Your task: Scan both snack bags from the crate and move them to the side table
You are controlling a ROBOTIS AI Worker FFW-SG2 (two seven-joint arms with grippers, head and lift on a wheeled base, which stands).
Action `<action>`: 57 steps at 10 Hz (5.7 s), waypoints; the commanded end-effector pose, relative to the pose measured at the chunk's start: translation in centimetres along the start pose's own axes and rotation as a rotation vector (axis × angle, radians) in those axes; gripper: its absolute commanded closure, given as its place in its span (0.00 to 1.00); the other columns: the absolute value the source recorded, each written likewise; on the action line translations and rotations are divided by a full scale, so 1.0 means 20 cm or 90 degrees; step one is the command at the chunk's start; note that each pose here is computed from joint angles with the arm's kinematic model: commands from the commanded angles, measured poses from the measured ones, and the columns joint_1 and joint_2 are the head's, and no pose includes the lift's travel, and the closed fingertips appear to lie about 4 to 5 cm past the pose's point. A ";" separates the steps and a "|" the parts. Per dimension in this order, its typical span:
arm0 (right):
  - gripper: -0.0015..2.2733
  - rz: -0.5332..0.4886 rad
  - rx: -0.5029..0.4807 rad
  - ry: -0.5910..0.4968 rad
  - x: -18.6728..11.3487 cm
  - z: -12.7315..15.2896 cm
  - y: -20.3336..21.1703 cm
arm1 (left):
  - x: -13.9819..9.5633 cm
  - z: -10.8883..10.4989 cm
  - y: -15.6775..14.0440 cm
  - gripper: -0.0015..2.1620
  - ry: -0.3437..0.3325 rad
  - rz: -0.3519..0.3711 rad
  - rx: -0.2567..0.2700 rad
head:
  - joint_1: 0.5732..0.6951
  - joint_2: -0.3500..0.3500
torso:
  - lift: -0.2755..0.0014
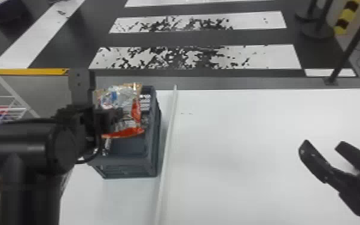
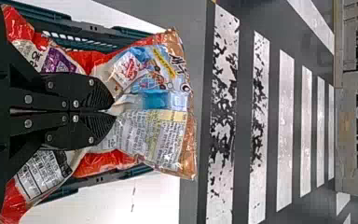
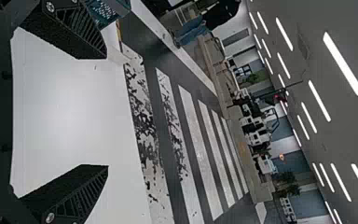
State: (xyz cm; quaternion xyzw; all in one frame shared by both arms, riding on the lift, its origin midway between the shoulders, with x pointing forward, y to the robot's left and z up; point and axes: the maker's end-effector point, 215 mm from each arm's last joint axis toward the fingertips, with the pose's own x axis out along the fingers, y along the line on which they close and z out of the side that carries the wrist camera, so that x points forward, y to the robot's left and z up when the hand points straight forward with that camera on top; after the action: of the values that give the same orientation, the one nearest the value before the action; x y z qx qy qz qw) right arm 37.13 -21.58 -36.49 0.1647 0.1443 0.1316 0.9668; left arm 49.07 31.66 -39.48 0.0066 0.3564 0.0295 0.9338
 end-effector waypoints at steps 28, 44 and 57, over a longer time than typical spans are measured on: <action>0.04 -0.013 -0.011 -0.131 -0.10 0.34 -0.05 | -0.20 -1.14 -2.19 0.99 0.053 -0.539 0.346 | 1.00 0.00 | 0.89; 0.04 -0.012 -0.008 -0.136 -0.06 0.34 -0.07 | -0.31 -0.13 -0.92 0.03 -0.214 -0.258 0.099 | 1.00 0.18 | 0.89; 0.99 -0.026 -0.044 0.058 0.10 -0.38 0.07 | -0.86 0.17 0.05 0.03 -0.490 -0.151 0.039 | 1.00 0.72 | 0.89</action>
State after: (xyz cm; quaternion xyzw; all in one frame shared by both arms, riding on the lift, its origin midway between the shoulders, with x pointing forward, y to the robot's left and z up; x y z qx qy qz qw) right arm 36.34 -18.19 -42.73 0.1238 0.1820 0.1205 0.9680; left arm 38.72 31.40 -25.54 0.0011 -0.0204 -0.0945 0.9953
